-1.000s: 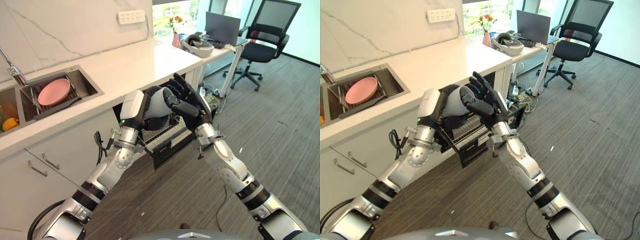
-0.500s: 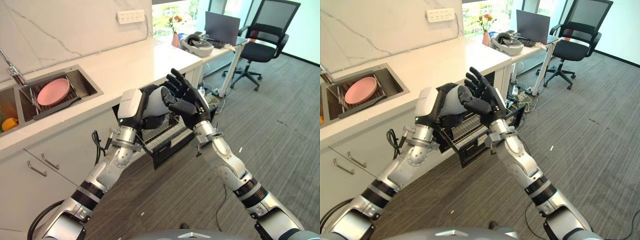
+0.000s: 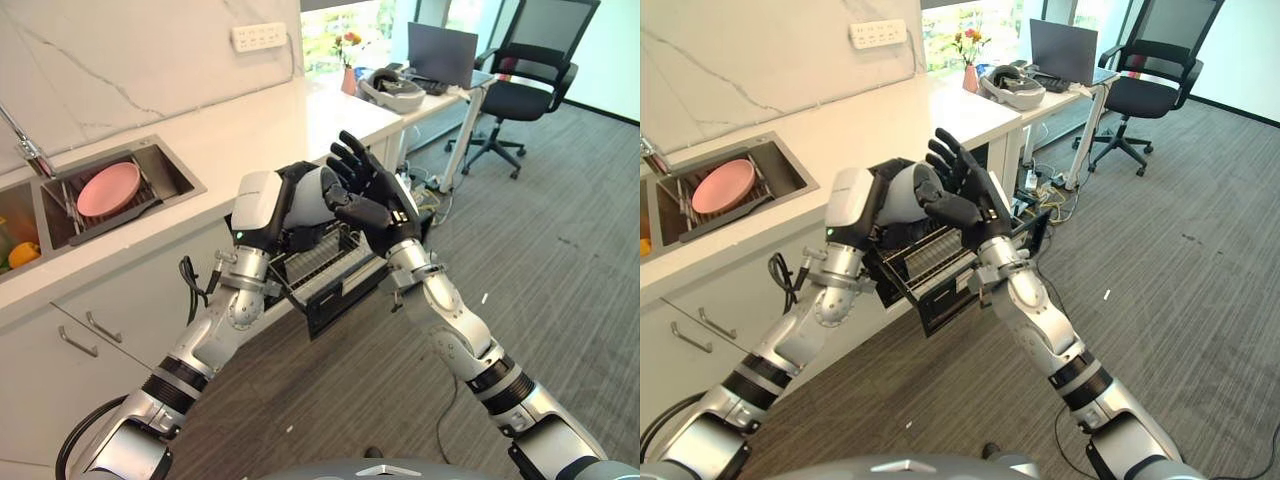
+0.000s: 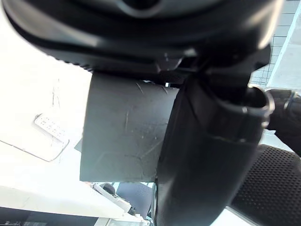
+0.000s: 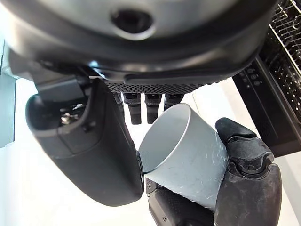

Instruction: Place the dishes in the dishwasher.

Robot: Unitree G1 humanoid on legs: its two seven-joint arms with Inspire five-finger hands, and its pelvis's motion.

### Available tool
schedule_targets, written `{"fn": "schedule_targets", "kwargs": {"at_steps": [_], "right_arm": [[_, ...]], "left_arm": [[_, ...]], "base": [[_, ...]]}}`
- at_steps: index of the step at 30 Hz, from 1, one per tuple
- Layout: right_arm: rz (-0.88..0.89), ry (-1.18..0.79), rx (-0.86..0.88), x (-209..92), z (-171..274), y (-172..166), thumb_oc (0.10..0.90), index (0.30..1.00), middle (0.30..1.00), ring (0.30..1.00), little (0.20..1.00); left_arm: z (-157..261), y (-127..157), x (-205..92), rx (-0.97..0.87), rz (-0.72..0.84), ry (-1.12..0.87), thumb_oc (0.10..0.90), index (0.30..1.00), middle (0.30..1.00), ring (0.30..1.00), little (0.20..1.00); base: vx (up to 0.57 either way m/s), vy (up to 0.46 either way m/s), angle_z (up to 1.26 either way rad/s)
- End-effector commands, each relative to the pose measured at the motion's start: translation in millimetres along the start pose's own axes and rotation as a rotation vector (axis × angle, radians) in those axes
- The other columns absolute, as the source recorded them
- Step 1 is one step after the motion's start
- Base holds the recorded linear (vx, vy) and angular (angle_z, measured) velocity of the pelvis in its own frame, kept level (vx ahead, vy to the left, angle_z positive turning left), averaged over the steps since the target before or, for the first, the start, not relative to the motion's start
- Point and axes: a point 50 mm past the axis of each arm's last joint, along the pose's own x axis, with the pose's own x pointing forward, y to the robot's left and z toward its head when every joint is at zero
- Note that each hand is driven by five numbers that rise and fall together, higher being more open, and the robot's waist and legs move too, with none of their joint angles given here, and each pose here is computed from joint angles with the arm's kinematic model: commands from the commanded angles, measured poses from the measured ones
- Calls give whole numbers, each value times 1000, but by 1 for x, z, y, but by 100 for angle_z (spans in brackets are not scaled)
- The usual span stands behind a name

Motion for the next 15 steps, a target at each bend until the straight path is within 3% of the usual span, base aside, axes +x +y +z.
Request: {"fn": "schedule_targets", "kwargs": {"at_steps": [1, 8, 15], "right_arm": [[351, -371, 98, 19, 67, 76, 800, 900, 900, 900, 900], [337, -385, 137, 17, 66, 77, 800, 900, 900, 900, 900], [358, -289, 23, 21, 53, 74, 800, 900, 900, 900, 900]], "left_arm": [[34, 41, 61, 64, 233, -221, 400, 300, 300, 300, 300], [29, 39, 59, 34, 250, -178, 400, 300, 300, 300, 300], [26, 41, 61, 31, 250, -164, 400, 300, 300, 300, 300]], "base": [[0, 0, 0], [0, 0, 0], [0, 0, 0]]}}
